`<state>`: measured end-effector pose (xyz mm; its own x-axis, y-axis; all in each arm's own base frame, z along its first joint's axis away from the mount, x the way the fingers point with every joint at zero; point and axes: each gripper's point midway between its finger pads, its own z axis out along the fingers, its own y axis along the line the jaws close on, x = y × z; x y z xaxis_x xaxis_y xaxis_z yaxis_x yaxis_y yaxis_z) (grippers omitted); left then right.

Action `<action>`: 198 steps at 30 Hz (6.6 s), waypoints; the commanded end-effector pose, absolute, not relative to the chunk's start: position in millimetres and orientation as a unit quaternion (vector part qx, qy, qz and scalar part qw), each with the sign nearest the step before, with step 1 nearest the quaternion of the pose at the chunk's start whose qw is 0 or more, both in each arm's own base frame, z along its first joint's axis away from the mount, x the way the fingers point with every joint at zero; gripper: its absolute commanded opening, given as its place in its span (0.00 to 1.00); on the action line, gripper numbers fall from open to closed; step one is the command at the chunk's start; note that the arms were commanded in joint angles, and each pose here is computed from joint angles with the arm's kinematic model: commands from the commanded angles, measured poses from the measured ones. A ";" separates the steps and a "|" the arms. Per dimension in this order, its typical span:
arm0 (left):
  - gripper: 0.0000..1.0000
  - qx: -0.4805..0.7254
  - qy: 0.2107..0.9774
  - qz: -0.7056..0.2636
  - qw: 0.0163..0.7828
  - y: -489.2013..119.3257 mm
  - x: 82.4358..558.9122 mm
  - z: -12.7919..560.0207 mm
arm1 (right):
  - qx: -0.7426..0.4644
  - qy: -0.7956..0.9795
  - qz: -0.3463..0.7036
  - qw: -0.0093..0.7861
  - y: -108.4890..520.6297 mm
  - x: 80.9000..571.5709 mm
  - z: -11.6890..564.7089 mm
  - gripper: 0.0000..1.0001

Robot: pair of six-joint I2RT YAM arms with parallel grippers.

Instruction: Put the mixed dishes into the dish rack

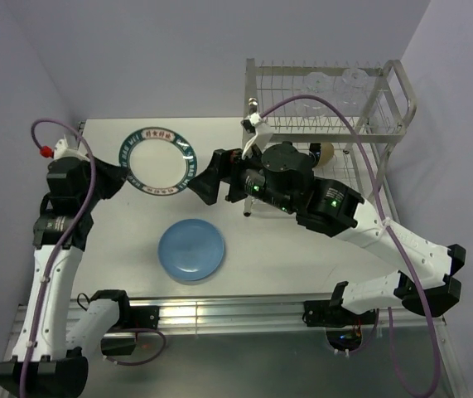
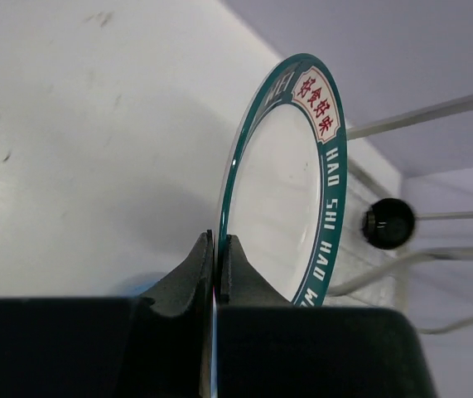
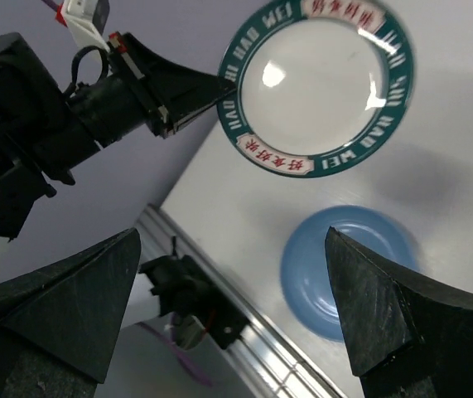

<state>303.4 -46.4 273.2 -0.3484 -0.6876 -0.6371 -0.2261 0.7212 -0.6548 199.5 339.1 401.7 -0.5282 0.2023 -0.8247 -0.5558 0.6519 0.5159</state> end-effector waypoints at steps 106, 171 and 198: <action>0.84 -0.305 0.872 -0.174 0.341 -60.0 316.2 135.1 | 0.134 0.712 -0.058 0.687 168.9 391.6 497.4 0.00; 0.85 -0.319 0.886 -0.163 0.293 -69.2 302.8 94.8 | 0.101 0.757 -0.129 0.633 173.2 425.4 430.0 0.30; 0.85 -0.316 0.912 -0.137 0.222 -87.0 263.5 30.5 | 0.123 0.721 -0.053 0.680 145.5 382.5 505.7 1.00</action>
<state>262.8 -88.6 36.4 -0.7160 -0.6281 -0.3046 -0.5073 0.7680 -0.3911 416.9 173.3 447.9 -0.1629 0.0057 -0.9866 0.2584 0.9653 -0.0371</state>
